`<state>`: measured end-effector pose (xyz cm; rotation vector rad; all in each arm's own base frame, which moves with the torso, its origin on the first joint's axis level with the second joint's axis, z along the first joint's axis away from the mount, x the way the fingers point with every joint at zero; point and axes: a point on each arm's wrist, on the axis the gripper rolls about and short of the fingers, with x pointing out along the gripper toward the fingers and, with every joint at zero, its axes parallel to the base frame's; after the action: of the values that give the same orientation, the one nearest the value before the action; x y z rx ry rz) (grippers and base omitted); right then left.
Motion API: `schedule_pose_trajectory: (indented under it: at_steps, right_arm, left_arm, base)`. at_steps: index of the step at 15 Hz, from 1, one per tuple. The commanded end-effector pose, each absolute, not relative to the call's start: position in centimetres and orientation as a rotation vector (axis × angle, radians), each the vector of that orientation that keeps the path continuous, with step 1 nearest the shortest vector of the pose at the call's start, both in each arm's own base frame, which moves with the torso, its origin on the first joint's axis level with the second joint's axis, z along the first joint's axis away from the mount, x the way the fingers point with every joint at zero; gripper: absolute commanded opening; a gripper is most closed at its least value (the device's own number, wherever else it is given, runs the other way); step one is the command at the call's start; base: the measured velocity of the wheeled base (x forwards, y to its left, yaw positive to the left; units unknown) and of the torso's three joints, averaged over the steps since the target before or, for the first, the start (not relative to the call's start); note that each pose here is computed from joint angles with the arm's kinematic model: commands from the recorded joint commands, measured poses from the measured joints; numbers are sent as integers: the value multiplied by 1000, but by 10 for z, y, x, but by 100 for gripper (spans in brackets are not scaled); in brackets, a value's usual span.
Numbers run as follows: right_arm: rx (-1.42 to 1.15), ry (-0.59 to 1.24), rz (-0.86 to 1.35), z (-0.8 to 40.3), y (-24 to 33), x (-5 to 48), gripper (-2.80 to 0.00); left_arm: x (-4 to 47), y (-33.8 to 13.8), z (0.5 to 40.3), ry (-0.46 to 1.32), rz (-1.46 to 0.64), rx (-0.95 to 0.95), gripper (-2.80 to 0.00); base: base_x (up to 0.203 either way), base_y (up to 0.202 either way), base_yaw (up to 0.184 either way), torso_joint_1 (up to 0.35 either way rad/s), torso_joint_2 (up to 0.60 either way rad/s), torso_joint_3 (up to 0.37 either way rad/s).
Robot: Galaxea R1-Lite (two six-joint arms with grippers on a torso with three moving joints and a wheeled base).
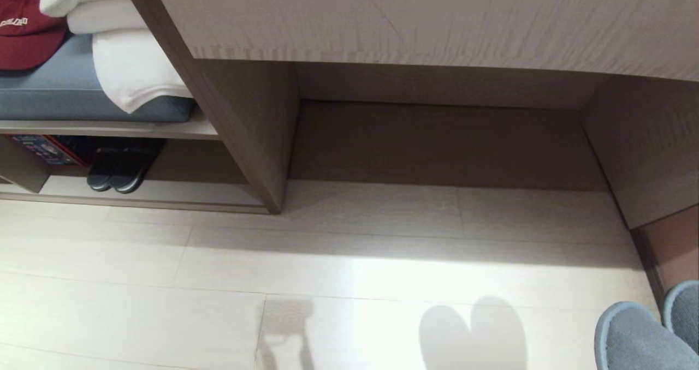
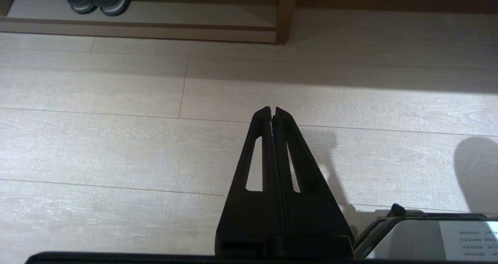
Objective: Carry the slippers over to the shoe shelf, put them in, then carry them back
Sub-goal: Place the slippers on the floor
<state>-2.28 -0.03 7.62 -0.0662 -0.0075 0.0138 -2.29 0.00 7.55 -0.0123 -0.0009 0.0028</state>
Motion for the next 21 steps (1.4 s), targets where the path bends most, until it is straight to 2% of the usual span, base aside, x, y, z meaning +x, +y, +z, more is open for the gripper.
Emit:
schedule_pose_trajectory:
  at_steps: [1,21]
  right_arm:
    - [-67,-5,12,76,0,-23,-280]
    - [-77,-7,20,76,0,-23,-280]
  left_arm:
    - [-23,0,75,0,3,-14,-280]
    - [-23,0,75,0,3,-11,-280]
  base:
    - [0,0,0,0,5,-203]
    - [0,0,0,2,3,-194]
